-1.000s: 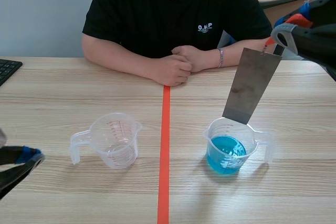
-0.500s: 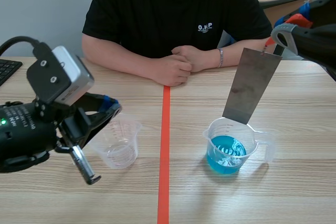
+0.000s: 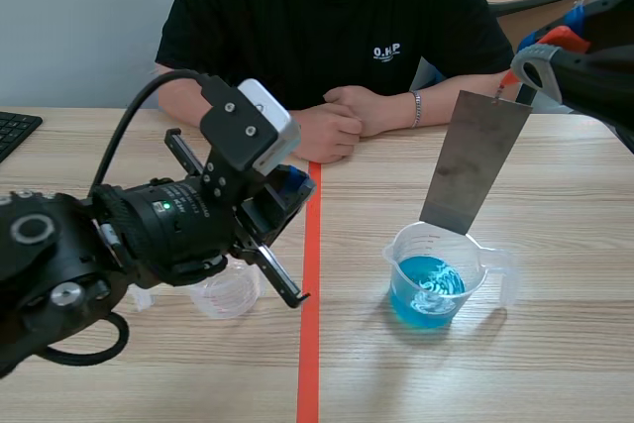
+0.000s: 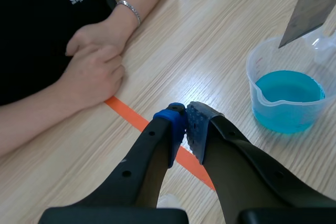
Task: Do the redox reaction experiment.
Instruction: 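Raise the plate and point at it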
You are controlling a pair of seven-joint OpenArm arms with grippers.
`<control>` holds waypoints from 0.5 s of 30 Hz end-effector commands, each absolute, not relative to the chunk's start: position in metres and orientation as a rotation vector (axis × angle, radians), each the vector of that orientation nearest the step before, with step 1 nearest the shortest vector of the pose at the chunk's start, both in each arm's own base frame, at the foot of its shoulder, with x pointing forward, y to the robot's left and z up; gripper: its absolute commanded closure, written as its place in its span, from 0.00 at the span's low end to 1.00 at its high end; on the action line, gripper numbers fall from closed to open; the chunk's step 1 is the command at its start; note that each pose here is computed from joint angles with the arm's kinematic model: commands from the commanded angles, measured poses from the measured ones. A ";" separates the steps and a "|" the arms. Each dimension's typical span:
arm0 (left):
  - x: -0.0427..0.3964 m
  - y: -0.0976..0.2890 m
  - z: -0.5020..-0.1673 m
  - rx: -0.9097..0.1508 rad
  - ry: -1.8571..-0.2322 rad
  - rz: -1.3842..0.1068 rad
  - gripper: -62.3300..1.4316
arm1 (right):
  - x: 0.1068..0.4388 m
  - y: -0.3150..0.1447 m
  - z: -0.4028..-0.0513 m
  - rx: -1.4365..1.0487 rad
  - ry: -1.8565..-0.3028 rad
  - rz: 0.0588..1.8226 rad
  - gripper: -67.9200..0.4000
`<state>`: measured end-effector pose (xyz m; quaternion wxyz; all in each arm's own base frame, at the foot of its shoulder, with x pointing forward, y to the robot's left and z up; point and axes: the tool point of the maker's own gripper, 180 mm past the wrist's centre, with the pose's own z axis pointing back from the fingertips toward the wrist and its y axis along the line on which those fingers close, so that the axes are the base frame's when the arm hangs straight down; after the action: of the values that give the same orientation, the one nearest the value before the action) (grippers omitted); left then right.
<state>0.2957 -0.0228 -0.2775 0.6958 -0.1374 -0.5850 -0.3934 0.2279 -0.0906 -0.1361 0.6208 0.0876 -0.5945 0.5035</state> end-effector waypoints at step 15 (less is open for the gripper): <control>0.308 -0.072 -0.282 -0.393 -1.315 -0.880 0.90 | 0.227 -0.088 -0.130 0.204 -1.385 1.173 0.97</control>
<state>0.3042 -0.0660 -0.2950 0.6981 -0.1683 -0.5709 -0.3980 0.2279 -0.0906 -0.1361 0.6208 0.0876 -0.5945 0.5035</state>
